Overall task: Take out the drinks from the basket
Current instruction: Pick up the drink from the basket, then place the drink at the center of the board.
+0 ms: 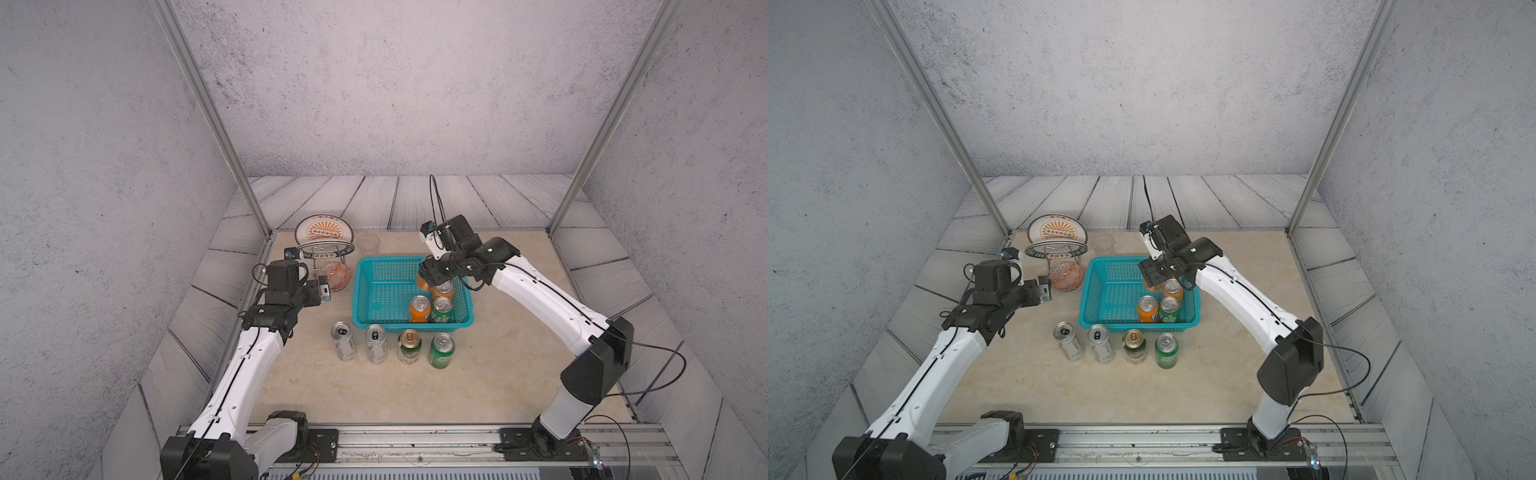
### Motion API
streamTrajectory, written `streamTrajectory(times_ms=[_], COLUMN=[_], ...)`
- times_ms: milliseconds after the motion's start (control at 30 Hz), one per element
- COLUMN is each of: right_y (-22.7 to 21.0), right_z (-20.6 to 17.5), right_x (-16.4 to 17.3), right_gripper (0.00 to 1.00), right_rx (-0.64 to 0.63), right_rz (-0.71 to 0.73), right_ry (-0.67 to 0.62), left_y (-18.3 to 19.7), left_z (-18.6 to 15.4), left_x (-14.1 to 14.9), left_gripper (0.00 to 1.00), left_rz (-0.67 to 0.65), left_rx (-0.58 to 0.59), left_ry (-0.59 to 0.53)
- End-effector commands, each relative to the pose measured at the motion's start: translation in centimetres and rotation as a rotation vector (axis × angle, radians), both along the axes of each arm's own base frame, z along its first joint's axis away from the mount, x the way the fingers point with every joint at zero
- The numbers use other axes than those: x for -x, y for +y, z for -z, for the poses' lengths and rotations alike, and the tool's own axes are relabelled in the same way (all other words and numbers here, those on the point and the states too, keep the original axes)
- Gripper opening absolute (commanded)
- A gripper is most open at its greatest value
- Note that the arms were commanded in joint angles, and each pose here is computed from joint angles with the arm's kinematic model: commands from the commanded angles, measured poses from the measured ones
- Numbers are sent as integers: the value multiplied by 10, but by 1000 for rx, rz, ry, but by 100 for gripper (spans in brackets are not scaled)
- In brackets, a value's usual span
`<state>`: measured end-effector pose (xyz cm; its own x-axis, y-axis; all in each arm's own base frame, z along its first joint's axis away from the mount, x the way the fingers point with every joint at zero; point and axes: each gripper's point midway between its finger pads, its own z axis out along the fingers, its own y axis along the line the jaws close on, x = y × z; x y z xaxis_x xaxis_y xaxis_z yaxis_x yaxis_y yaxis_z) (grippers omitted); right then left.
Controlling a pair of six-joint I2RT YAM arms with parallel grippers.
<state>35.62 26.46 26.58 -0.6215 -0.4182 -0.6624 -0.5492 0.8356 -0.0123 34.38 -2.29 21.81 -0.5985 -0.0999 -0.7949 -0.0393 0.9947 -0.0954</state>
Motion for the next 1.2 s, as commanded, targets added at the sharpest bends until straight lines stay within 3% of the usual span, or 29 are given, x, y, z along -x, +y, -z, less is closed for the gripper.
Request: streamTrajectory(times_ms=[0, 500, 933, 1167], right_y=[-23, -94, -126, -130], right_z=[-68, -68, -1, 39], right_x=[12, 77, 119, 124], right_gripper=[58, 57, 57, 56], right_rx=[-98, -80, -98, -71], right_rz=[63, 175, 263, 293], right_ry=[-164, -172, -55, -2], left_y=[2, 3, 3, 4], left_z=[-11, -11, -9, -7], left_x=[-1, -1, -2, -2], left_gripper=[99, 99, 99, 99], left_rz=[-9, -12, -9, -13], left_rx=[18, 23, 30, 25], left_ry=[-31, -31, -26, -21])
